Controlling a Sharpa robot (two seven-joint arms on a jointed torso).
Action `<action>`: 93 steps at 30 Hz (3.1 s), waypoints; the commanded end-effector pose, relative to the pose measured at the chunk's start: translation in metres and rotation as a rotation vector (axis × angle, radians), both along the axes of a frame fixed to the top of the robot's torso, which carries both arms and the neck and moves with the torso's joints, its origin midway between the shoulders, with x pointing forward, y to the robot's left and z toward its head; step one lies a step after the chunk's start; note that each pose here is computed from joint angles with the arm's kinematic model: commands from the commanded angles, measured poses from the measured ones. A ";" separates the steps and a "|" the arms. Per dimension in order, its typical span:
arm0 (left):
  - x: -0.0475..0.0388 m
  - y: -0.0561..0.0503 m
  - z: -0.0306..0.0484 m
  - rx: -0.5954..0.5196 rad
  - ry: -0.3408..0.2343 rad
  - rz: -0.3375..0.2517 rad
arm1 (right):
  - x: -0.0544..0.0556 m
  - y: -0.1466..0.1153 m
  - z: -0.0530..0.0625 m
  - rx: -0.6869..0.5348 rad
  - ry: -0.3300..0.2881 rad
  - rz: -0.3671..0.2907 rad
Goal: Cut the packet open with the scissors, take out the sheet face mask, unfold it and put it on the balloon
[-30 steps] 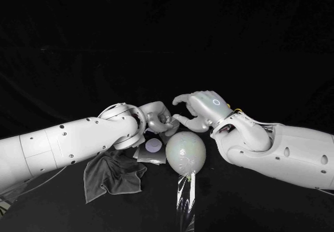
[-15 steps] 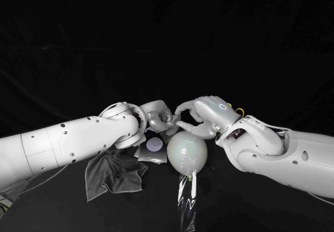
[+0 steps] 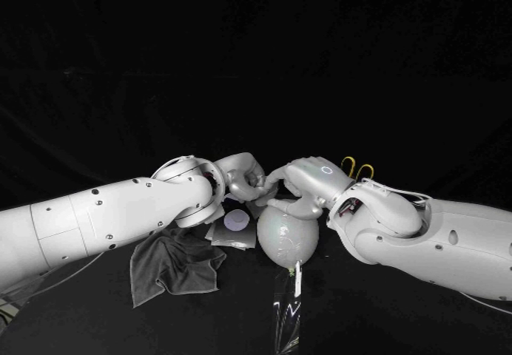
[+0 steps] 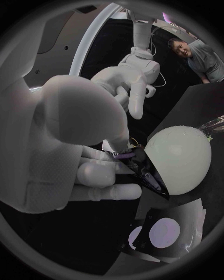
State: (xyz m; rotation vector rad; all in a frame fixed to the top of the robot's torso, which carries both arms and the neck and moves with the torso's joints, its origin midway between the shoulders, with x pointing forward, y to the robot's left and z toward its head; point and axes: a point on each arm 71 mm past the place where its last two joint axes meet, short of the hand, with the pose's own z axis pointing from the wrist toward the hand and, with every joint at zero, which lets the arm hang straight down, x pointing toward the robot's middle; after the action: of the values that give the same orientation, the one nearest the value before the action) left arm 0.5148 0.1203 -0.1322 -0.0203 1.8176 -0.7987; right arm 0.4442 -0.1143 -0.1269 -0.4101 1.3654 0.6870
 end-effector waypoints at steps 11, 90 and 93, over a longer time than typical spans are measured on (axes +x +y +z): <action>-0.0029 -0.003 0.0026 -0.023 -0.009 -0.022 | 0.008 0.002 -0.011 -0.176 0.018 -0.080; -0.0064 -0.009 0.0037 -0.016 -0.018 -0.020 | 0.007 0.001 -0.021 -0.310 0.047 -0.128; -0.0074 -0.011 0.0037 -0.015 -0.016 -0.026 | 0.007 0.004 -0.021 -0.307 0.042 -0.135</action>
State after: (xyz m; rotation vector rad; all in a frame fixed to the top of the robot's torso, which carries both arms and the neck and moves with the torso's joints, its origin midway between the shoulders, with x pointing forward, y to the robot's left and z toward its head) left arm 0.5091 0.1133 -0.1304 -0.0084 1.8077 -0.8152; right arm 0.4498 -0.1093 -0.1476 -0.5530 1.5235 0.4278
